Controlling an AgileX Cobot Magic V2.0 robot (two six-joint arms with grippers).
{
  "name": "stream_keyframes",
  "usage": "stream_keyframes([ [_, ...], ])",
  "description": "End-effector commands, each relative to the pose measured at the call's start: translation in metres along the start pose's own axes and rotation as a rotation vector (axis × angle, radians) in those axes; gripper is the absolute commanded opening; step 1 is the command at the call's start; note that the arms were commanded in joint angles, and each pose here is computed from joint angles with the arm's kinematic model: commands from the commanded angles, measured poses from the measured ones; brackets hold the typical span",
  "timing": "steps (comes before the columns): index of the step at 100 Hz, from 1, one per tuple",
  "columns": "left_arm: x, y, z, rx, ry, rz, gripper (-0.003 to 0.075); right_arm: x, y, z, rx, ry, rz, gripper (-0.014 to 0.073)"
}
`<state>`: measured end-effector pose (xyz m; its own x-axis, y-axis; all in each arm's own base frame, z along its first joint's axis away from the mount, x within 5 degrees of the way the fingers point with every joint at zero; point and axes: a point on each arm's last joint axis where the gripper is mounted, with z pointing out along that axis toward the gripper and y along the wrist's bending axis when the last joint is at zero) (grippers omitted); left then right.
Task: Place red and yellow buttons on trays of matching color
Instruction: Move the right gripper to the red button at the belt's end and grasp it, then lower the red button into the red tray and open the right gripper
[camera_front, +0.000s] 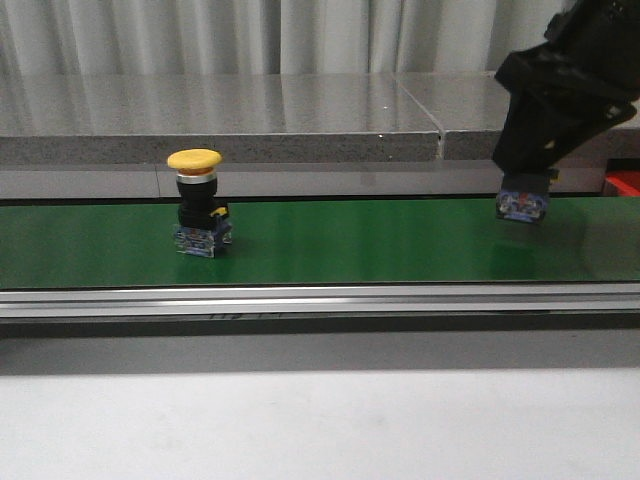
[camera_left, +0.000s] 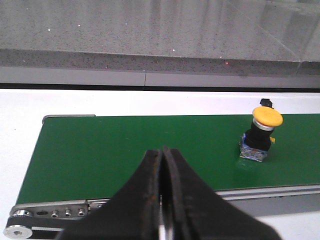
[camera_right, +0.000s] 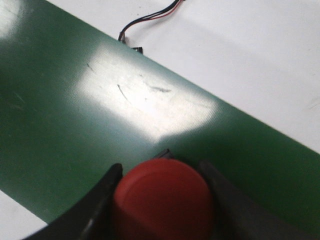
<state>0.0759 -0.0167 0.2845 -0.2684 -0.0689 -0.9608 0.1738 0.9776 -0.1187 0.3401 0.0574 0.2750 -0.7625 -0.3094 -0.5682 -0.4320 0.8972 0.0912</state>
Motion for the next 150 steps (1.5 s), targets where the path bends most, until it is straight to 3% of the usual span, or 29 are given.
stream_keyframes([
  [1, -0.015, -0.001, -0.002, 0.009, -0.094, -0.006, -0.0019, -0.024, -0.008, -0.041, 0.030, -0.107, -0.009, 0.0095],
  [22, -0.015, -0.001, -0.002, 0.009, -0.094, -0.006, -0.0019, -0.038, -0.078, -0.108, 0.210, -0.241, 0.123, 0.0095],
  [49, -0.015, -0.001, -0.002, 0.009, -0.094, -0.006, -0.0019, -0.008, -0.177, -0.168, 0.461, -0.338, 0.350, 0.0095],
  [68, -0.015, -0.001, -0.002, 0.009, -0.094, -0.006, -0.0019, 0.010, -0.234, -0.155, 0.498, -0.313, 0.458, 0.0095],
  [96, -0.015, -0.001, -0.002, 0.009, -0.094, -0.006, -0.0019, 0.009, -0.285, -0.109, 0.508, -0.329, 0.492, 0.0095],
  [122, -0.015, -0.001, -0.002, 0.009, -0.094, -0.006, -0.0019, 0.009, -0.315, -0.074, 0.512, -0.330, 0.494, 0.0095],
  [150, -0.015, -0.001, -0.002, 0.009, -0.094, -0.006, -0.0019, 0.019, -0.330, -0.043, 0.497, -0.296, 0.515, 0.0095],
])
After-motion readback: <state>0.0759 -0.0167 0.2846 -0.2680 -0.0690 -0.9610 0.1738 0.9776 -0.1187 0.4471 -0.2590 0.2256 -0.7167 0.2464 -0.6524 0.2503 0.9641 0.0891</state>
